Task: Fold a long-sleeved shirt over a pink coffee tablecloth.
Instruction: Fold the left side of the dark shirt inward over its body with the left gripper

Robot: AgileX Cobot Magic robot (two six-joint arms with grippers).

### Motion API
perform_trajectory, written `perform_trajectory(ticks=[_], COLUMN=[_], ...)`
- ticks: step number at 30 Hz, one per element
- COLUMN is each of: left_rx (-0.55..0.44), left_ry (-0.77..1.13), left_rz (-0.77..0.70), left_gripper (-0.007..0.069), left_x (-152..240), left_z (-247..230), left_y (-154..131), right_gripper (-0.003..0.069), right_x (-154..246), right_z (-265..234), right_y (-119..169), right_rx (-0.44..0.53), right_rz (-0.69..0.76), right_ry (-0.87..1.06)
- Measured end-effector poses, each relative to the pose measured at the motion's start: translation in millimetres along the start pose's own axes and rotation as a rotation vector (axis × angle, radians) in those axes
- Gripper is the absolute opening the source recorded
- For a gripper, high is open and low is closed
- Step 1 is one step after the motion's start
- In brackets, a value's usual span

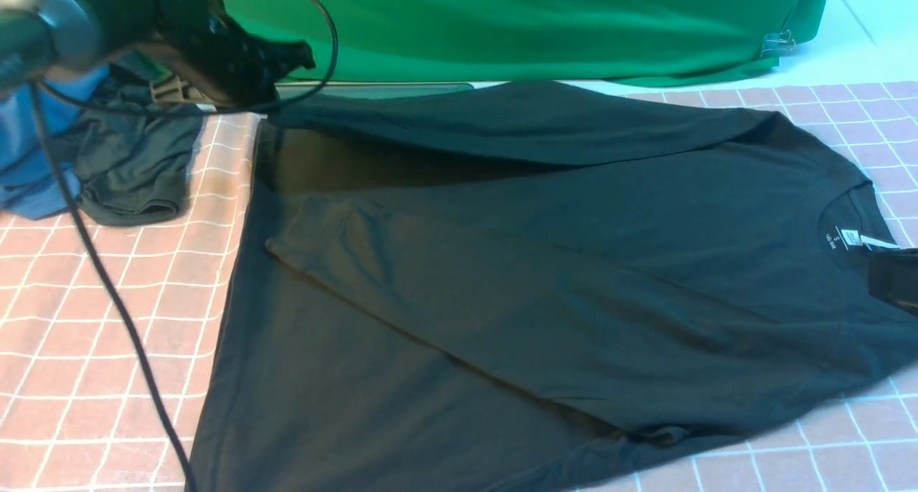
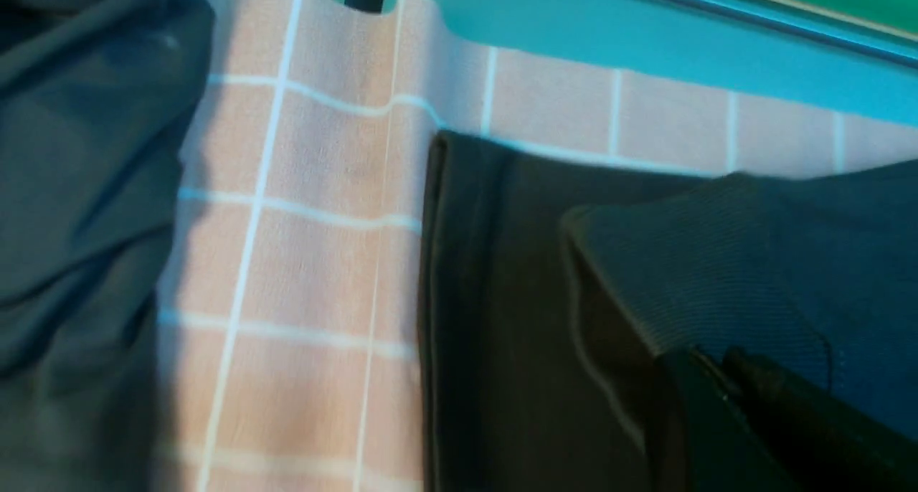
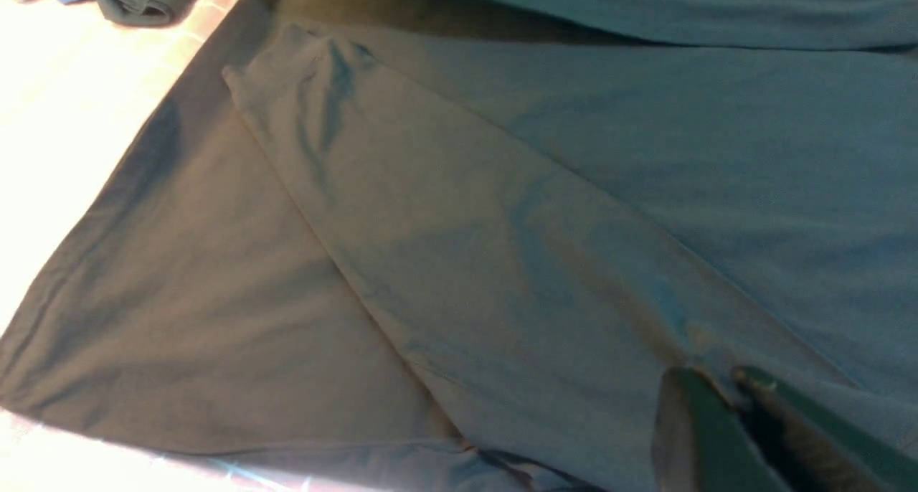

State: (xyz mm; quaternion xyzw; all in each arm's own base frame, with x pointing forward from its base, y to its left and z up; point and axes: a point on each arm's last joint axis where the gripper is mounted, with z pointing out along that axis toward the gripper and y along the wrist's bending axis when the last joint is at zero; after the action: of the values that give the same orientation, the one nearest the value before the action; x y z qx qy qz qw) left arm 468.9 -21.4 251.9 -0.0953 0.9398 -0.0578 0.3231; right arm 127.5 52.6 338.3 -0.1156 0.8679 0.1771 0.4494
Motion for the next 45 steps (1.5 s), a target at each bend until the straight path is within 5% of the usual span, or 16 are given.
perform_trajectory(ticks=[14,28,45], left_rx=[0.042,-0.095,-0.167], left_ry=[0.217,0.337,0.484], left_rz=[0.011,0.109,0.1], left_gripper=[0.0026,0.0026,0.0026], left_x=[16.7,40.4,91.2], left_z=[-66.1,-89.1,-89.7], left_y=[-28.4,-52.2,-33.8], right_gripper=[0.0106,0.0111,0.0118], right_x=[0.0,-3.5,-9.3], right_z=[0.0,-0.2,-1.0], right_y=[-0.1,-4.7,-9.4], right_rx=[0.001,0.053,0.108], right_rz=[-0.001,-0.055,-0.088], right_ry=[0.0,-0.037,-0.098])
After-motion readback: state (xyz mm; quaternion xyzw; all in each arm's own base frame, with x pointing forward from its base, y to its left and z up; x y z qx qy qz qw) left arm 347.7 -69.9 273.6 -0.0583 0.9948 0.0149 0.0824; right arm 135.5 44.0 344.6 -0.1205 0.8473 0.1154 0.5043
